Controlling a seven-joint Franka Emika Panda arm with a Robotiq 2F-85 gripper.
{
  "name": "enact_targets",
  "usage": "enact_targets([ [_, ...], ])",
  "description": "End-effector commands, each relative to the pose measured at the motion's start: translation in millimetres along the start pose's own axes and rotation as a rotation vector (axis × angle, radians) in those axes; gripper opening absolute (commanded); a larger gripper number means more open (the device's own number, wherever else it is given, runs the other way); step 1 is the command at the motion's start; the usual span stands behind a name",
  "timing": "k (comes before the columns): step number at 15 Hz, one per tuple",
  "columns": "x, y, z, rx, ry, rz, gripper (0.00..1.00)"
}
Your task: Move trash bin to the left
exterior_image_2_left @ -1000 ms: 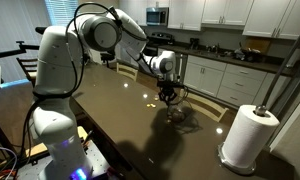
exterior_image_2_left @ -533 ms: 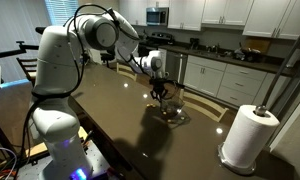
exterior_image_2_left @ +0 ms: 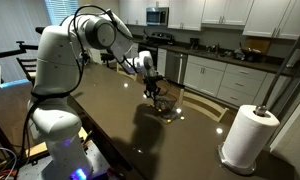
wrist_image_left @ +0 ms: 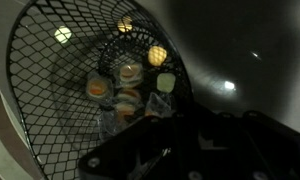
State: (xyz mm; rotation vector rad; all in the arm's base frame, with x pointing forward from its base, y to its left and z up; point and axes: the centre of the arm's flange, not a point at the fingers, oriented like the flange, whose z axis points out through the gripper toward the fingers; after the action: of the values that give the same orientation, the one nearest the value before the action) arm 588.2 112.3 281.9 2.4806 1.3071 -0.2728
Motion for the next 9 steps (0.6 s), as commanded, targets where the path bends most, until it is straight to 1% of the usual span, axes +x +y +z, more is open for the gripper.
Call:
enact_targets([
  [1,4.0,-26.3,-2.8,-0.076,-0.002,-0.073,0.05],
  [6,20.2,-64.0,3.9,-0.122,-0.036,-0.192,0.05],
  [9,26.0,-82.4,6.3,-0.149,-0.044,-0.228,0.05],
])
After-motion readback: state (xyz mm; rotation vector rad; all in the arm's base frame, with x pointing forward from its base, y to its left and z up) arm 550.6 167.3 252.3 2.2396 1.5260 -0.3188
